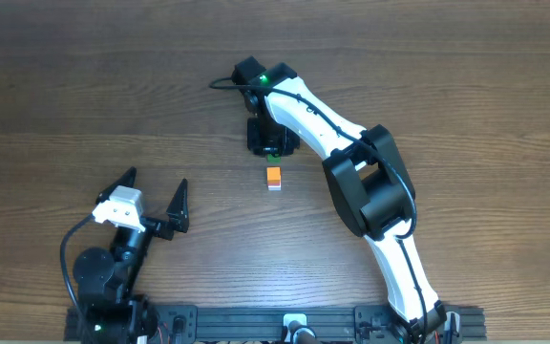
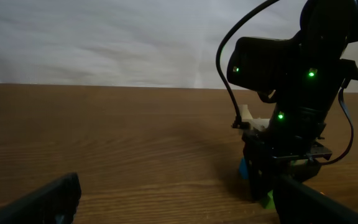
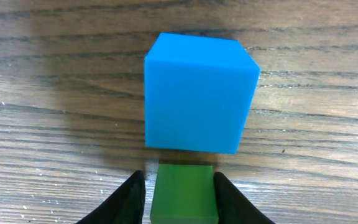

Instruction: Stack Cubes

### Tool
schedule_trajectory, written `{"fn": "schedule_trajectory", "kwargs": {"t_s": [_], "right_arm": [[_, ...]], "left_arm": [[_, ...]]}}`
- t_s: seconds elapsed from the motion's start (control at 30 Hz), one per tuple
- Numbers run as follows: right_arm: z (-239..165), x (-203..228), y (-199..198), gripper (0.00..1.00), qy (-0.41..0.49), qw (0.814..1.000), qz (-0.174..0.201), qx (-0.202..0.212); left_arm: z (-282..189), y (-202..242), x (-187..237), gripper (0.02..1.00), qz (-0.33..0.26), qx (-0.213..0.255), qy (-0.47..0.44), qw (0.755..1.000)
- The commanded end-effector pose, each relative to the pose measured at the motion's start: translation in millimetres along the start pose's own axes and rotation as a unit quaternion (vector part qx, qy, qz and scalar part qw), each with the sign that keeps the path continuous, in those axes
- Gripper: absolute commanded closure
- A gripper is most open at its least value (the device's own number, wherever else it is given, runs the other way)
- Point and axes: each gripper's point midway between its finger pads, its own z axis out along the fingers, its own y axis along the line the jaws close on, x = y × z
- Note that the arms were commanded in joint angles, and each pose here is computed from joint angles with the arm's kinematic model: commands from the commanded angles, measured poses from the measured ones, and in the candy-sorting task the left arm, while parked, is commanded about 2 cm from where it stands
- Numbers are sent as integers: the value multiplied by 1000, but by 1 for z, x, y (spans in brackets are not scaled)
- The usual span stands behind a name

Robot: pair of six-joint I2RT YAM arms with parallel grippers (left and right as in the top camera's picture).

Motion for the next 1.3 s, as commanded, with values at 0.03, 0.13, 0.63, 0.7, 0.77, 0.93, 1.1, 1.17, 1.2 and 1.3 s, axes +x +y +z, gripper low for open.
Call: {"fn": "schedule_trajectory", "kwargs": {"t_s": [0.03,0.13,0.63,0.7,0.77,0.93,1.1,1.17,1.2,1.3], "right_arm": [[5,1,-2,680,7,1000,0,0],[5,1,-2,720,7,1000,0,0],[-9,-2,-1,851,-15,1000,-4,3],[-19,-3,0,862,-25,1000,-5,-1],[-30,-4,1,893,-36,999,-5,-5],[-68,-6,-2,991,-77,997,-6,-7],[-114,-5,-6,989,-125,992,-9,-18],[-131,-2,-6,989,-140,990,-11,-26],[-138,2,-7,991,-145,989,-13,-25],[-148,15,-11,989,-140,990,-12,-13]], "left_arm": [[0,-3,2,20,8,9,-1,1000],[0,-3,2,20,8,9,-1,1000],[0,-3,2,20,8,9,-1,1000],[0,-3,2,20,8,9,-1,1000],[0,-3,2,20,8,9,-1,1000],[0,-3,2,20,8,9,-1,1000],[0,-3,2,20,8,9,-1,1000],[0,-3,2,20,8,9,-1,1000],[0,-3,2,20,8,9,-1,1000],[0,-3,2,20,8,9,-1,1000]]}}
